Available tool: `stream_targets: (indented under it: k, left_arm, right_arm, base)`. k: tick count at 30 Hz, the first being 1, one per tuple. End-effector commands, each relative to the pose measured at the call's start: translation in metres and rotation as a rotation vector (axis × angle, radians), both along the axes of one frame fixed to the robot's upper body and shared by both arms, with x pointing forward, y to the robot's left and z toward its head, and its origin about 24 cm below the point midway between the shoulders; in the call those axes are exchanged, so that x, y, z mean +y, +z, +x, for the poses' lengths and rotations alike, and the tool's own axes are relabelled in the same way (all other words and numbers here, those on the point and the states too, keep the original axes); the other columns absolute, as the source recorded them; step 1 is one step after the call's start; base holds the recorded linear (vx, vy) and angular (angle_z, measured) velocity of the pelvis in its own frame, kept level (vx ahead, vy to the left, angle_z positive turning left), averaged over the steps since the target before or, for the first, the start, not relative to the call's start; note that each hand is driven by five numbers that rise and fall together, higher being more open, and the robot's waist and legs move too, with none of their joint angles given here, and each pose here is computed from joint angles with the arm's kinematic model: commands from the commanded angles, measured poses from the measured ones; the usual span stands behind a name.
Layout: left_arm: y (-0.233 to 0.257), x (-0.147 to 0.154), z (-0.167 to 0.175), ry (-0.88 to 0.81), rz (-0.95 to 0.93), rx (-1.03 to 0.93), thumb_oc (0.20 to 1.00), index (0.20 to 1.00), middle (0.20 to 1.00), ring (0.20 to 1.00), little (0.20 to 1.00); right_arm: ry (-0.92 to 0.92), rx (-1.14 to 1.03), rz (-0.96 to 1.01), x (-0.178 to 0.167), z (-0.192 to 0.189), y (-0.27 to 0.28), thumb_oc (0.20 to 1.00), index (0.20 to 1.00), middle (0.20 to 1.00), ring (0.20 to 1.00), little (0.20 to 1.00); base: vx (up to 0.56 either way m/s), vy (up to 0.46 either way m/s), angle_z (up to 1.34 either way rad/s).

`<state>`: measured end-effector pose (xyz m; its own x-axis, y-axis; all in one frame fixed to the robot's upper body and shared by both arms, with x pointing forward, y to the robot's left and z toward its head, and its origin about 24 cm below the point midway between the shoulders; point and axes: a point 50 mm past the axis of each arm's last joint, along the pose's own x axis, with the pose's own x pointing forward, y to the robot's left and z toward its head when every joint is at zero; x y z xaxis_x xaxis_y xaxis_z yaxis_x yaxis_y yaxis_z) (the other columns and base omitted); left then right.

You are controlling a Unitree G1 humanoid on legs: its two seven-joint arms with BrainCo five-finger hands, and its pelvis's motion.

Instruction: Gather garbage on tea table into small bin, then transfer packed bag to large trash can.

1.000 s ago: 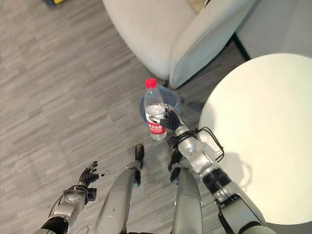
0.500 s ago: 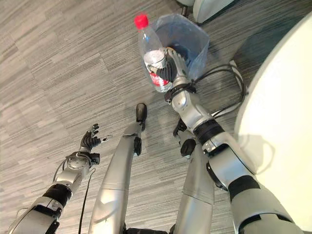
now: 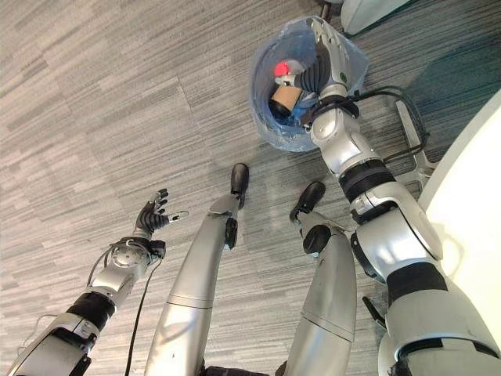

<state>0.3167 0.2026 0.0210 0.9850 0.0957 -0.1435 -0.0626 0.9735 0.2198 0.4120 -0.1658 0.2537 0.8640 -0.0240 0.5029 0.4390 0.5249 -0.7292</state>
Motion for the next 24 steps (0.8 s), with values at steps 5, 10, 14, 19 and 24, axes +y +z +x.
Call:
stream_targets:
  k: [5,10,14,19,24]
  left_arm:
    - [-0.036,0.017,-0.031,0.062,0.016,0.119,1.0,1.0,1.0,1.0,1.0]
    - [-0.036,0.025,-0.034,0.06,0.069,0.125,1.0,1.0,1.0,1.0,1.0]
    - [-0.032,0.027,-0.033,0.063,0.076,0.11,1.0,1.0,1.0,1.0,1.0]
    - [-0.03,0.031,-0.032,0.08,0.072,0.101,1.0,1.0,1.0,1.0,1.0]
    - [-0.031,0.028,-0.03,0.061,0.086,0.107,1.0,1.0,1.0,1.0,1.0]
  right_arm:
    - [0.07,0.029,-0.375,0.016,-0.014,-0.044,1.0,1.0,1.0,1.0,1.0]
    - [0.062,0.089,-0.587,0.023,-0.011,-0.063,1.0,1.0,1.0,1.0,1.0]
    - [0.055,0.11,-0.642,0.031,-0.007,-0.065,1.0,1.0,1.0,1.0,1.0]
    - [0.018,0.234,-0.691,0.035,0.0,-0.088,1.0,1.0,1.0,1.0,1.0]
    - [0.055,0.359,-0.595,0.045,-0.003,-0.117,0.2,0.2,0.2,0.2,0.2]
  base:
    - [0.01,-0.026,-0.06]
    - [0.01,-0.012,-0.03]
    - [0.01,-0.003,-0.02]
    - [0.0,-0.003,0.01]
    - [0.0,-0.007,0.03]
